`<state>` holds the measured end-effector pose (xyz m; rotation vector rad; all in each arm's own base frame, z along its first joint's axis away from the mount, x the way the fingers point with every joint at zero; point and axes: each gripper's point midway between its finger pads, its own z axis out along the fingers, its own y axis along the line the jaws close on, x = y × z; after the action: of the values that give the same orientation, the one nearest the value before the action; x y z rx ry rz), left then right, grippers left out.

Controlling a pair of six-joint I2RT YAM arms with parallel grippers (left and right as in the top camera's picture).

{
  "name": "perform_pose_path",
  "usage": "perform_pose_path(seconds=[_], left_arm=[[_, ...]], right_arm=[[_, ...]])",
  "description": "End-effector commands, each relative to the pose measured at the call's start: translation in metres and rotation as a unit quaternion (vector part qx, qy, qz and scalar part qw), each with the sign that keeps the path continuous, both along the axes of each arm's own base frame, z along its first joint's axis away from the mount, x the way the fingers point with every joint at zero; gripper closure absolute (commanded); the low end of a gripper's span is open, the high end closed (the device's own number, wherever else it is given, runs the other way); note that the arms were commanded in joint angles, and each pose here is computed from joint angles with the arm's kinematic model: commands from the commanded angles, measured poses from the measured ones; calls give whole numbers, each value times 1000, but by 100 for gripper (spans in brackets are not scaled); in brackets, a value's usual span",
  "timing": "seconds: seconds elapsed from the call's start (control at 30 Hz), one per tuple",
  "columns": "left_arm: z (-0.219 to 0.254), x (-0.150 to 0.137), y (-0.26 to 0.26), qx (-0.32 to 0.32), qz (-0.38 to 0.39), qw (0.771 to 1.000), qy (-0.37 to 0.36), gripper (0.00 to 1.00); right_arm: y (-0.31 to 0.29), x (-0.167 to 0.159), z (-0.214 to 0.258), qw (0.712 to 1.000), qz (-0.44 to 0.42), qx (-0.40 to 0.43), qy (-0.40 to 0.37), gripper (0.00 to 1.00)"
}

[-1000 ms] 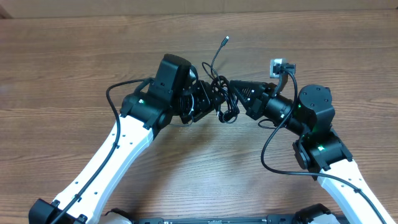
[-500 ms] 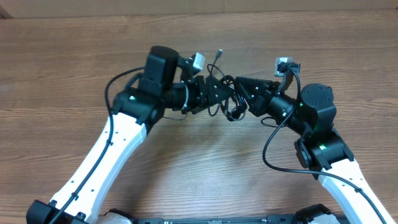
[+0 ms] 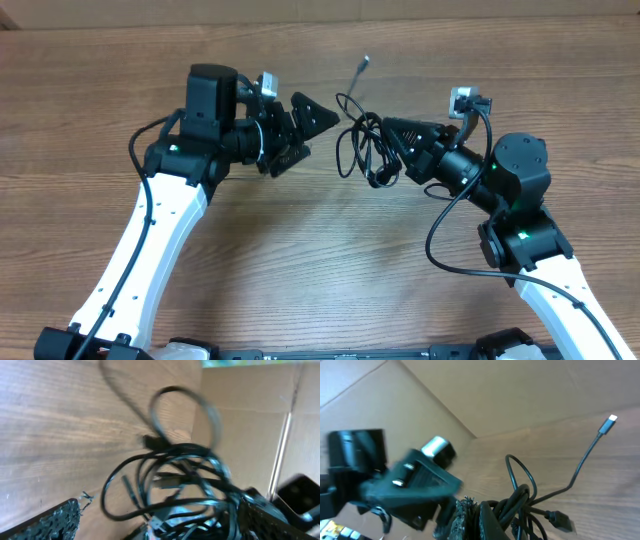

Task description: Untangle cables

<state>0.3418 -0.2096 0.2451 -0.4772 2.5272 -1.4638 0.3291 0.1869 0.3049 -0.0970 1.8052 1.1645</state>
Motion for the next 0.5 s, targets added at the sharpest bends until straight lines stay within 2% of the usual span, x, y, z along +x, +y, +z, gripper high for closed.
perform_pose_path(seconds=[0.0,0.03,0.33,0.47], left_arm=[[-2,1,9,-1,75,994,80,0],[-5,1,11,-4,92,991,101,0],[-5,-1,8,-20,113,983,140,1],[-4,-1,7,-40,140,972,183,0]], right_arm=[[6,-7,21,999,27,10,-37,96],[8,-10,26,998,40,14,-47,96],[20,-28,41,991,101,23,-82,96],[23,-34,44,988,119,24,-93,96]])
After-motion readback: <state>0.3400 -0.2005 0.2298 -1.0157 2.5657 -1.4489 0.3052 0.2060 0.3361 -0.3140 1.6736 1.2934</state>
